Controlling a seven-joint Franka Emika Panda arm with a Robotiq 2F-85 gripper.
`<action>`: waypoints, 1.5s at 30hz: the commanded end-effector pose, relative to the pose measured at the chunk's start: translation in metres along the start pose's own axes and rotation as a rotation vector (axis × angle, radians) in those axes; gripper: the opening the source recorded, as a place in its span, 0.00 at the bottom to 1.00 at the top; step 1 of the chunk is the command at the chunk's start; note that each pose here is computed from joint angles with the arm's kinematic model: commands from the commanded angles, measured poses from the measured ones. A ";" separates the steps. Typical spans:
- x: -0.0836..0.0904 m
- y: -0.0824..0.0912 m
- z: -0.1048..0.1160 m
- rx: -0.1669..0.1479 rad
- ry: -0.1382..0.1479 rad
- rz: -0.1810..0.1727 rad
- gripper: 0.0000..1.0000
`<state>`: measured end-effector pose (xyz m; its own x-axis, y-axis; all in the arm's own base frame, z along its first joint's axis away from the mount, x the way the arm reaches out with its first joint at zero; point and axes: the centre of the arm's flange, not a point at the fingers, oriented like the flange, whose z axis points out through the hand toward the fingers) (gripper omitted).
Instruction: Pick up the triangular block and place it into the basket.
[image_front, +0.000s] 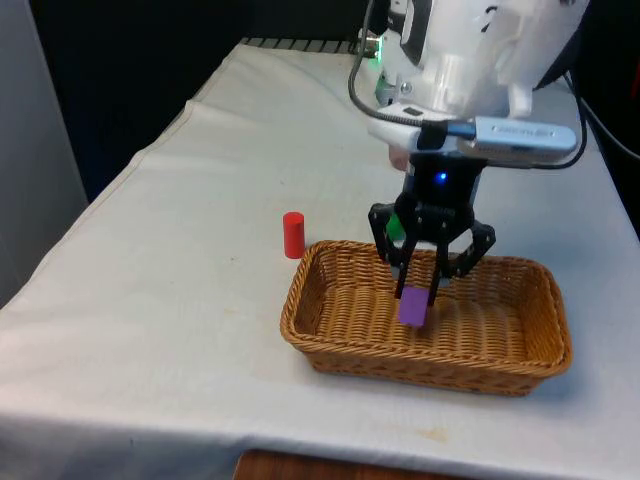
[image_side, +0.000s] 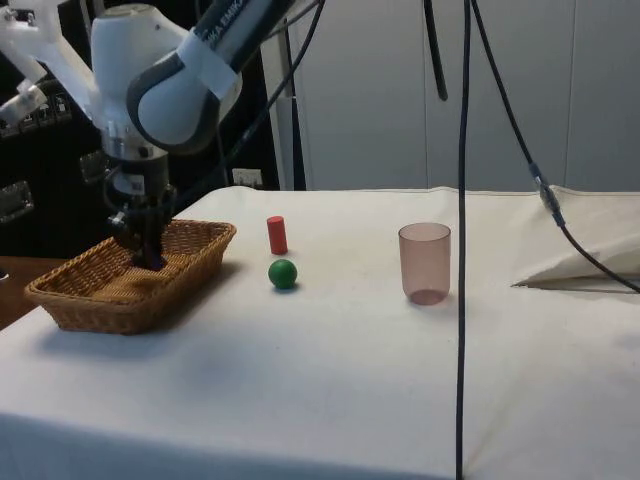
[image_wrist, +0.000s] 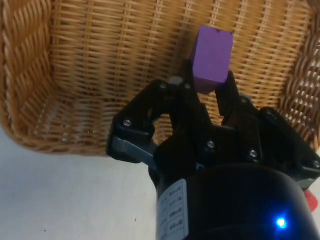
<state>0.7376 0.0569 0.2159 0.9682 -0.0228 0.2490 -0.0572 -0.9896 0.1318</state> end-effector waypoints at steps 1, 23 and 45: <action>-0.001 0.000 0.003 0.000 -0.002 0.001 0.33; -0.003 0.001 -0.003 0.021 0.016 0.012 0.97; -0.001 0.009 -0.055 0.020 0.014 0.021 1.00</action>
<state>0.7225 0.0560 0.2700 0.9633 -0.0416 0.2651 -0.0724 -0.9916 0.1076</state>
